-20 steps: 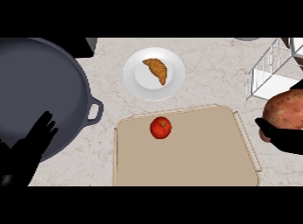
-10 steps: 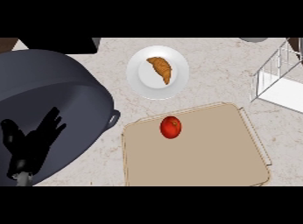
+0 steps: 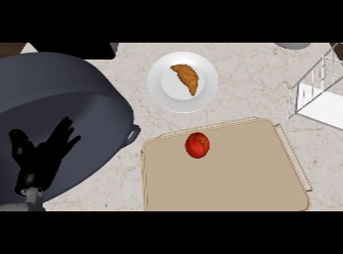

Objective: Pick the sweet potato from the tray and place it in the tiered shelf

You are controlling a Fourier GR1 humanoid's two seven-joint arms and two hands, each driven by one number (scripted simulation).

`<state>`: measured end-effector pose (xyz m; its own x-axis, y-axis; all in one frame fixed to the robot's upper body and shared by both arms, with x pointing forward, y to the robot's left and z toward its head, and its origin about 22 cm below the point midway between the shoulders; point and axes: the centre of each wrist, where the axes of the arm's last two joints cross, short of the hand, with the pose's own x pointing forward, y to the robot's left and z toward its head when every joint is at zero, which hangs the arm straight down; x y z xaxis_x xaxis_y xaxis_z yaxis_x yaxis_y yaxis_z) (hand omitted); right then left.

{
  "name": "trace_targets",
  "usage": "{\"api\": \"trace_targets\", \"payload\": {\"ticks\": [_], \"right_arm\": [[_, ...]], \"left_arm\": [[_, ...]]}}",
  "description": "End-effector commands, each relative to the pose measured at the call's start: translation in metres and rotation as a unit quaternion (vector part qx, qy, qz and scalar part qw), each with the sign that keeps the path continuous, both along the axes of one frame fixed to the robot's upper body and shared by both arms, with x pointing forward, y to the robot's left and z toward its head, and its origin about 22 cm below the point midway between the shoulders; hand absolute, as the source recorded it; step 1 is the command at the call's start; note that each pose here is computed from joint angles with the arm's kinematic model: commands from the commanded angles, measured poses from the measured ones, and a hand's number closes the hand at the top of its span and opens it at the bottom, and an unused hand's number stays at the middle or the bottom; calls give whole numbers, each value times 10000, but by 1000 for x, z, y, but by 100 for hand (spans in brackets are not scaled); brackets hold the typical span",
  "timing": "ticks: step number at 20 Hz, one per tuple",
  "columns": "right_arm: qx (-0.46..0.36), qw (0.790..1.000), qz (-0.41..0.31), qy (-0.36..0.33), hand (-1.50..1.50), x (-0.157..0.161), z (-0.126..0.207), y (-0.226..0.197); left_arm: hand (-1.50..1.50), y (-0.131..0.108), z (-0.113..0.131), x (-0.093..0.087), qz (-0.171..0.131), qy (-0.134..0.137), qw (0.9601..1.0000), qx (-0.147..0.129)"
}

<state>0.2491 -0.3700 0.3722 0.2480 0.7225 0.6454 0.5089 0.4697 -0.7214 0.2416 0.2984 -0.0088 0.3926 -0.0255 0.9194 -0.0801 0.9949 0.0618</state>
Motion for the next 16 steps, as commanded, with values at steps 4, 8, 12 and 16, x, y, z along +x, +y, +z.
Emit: {"api": "trace_targets", "payload": {"ticks": [4,8,12,16], "right_arm": [[-77,9986,179,498,150,21,5,-39],[-279,9980,138,548,150,46,-8,-53],[-455,9967,226,638,150,61,-31,-64],[-365,9974,128,608,150,71,-35,-79]], "left_arm": [[0,-10,-12,20,-21,341,9993,-123],[0,-24,-4,10,-69,150,9998,-64],[0,-5,-10,2,22,254,9997,7],[0,-35,2,16,-53,183,9997,-123]]}}
